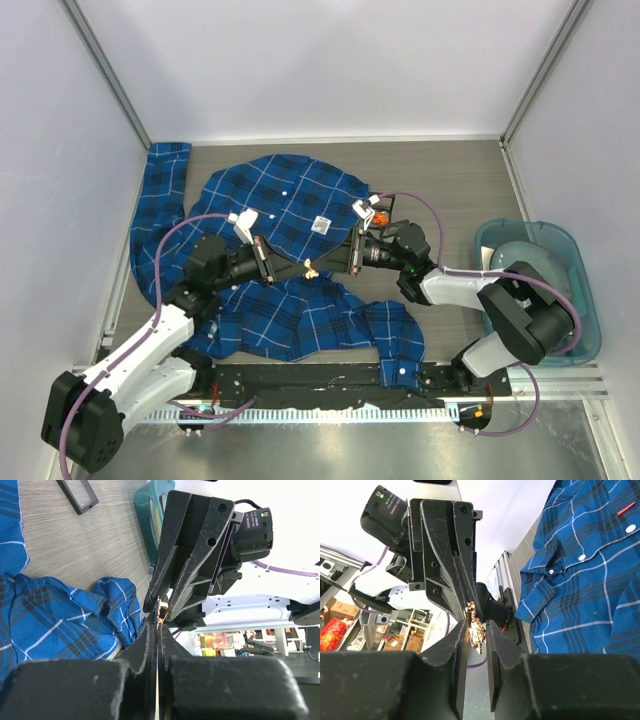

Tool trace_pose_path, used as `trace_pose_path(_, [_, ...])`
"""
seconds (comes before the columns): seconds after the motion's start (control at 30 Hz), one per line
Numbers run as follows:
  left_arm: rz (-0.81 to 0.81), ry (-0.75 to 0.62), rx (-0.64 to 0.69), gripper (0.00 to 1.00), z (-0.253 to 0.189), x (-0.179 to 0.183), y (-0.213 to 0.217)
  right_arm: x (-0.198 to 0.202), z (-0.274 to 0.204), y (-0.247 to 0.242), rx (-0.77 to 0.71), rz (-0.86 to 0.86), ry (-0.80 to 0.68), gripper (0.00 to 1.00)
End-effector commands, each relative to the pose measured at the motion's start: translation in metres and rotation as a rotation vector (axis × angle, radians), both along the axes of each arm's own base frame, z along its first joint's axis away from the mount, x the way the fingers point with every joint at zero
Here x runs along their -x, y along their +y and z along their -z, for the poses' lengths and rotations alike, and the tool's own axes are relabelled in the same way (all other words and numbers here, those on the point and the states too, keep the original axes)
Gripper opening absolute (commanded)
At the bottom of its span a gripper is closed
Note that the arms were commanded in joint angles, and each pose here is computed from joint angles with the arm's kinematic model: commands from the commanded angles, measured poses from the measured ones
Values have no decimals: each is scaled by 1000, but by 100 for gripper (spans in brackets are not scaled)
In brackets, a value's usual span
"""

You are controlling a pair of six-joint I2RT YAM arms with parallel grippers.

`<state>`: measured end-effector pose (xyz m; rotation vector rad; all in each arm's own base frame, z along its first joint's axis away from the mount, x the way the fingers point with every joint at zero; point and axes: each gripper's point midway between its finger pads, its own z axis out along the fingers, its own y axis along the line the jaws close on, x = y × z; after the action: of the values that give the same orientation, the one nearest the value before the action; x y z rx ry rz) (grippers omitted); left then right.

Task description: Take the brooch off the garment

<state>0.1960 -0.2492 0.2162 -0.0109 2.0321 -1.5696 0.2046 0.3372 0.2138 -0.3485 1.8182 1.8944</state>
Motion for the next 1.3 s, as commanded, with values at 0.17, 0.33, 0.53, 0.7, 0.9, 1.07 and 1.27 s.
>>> trace_pose_path(0.17, [27,-59,41,0,-19,2,-3,-4,-7,3,27,45,-68,22])
trace_pose_path(0.33, [23,-54,43,0,-20,2,-3,-8,-8,0,53,96,-92,21])
trace_pose_path(0.53, [10,-38,41,0,-20,1,-2,-14,-5,-6,119,181,-138,21])
trace_pose_path(0.7, [6,-30,43,0,-19,1,-2,-14,-3,-6,161,212,-154,21])
trace_pose_path(0.9, [2,-29,38,0,-18,1,-1,-10,-8,-6,142,207,-168,24])
trace_pose_path(1.07, [-9,-18,29,0,-14,0,0,-5,-13,-10,123,208,-164,31])
trace_pose_path(1.27, [1,-20,27,0,-13,1,-1,-2,-18,-12,109,201,-160,37])
